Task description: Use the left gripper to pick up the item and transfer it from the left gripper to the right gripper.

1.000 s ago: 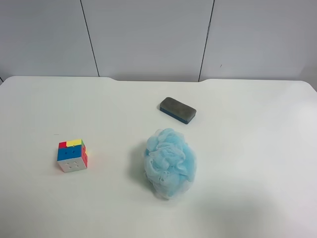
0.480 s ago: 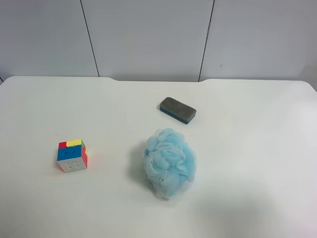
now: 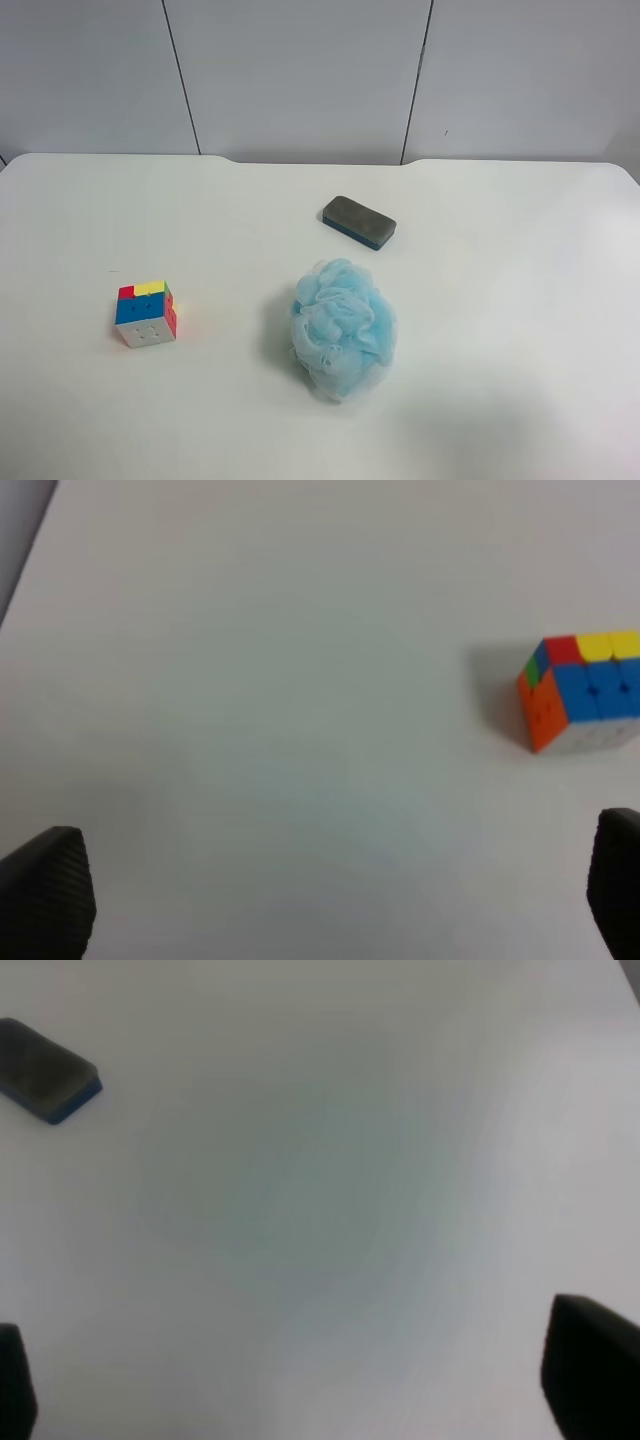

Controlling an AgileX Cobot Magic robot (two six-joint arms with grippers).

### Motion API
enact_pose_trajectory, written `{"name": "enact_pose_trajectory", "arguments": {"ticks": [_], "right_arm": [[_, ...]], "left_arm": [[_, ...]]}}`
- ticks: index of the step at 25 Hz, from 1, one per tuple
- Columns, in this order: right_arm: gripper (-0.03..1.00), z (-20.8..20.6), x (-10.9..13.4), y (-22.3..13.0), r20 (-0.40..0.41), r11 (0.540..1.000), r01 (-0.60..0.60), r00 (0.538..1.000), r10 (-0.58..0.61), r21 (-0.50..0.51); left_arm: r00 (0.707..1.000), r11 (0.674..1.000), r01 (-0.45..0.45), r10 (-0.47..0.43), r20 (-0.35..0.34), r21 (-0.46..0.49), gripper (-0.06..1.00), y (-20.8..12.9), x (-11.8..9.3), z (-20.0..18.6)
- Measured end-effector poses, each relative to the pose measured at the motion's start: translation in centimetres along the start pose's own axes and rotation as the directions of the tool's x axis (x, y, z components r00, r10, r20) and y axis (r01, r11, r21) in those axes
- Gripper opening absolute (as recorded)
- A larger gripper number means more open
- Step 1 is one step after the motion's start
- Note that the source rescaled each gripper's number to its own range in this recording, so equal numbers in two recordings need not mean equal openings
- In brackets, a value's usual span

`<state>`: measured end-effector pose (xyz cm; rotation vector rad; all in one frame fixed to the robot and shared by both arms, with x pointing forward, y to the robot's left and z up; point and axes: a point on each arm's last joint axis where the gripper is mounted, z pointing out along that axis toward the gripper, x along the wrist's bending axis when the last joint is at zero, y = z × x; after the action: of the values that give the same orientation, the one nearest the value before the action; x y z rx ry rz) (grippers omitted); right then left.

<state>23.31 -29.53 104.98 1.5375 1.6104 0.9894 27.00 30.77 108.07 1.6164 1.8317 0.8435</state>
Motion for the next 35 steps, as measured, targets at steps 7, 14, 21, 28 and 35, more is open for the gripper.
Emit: {"name": "enact_pose_trajectory", "arguments": {"ticks": [7, 14, 21, 28, 35], "right_arm": [[1.00, 0.0, 0.0, 0.0, 0.000, 1.000, 0.000, 1.000, 0.000, 0.000], [1.00, 0.0, 0.0, 0.0, 0.000, 1.000, 0.000, 1.000, 0.000, 0.000], [1.00, 0.0, 0.0, 0.0, 0.000, 1.000, 0.000, 1.000, 0.000, 0.000], [1.00, 0.0, 0.0, 0.0, 0.000, 1.000, 0.000, 1.000, 0.000, 0.000], [1.00, 0.0, 0.0, 0.0, 0.000, 1.000, 0.000, 1.000, 0.000, 0.000]], "left_arm": [[1.000, 0.978, -0.007, 0.009, -0.008, 0.210, 1.00, 5.3, -0.3, 2.6], [1.000, 0.931, -0.011, 0.002, 0.024, 0.364, 1.00, 8.6, -1.4, 6.2], [0.998, 0.880, -0.015, -0.018, 0.065, 0.474, 1.00, 9.0, -4.1, 10.0], [0.992, 0.849, -0.056, -0.014, 0.129, 0.526, 1.00, 8.5, -9.0, 14.0], [0.987, 0.822, -0.067, -0.029, 0.159, 0.565, 1.00, 7.2, -12.6, 18.2]]}}
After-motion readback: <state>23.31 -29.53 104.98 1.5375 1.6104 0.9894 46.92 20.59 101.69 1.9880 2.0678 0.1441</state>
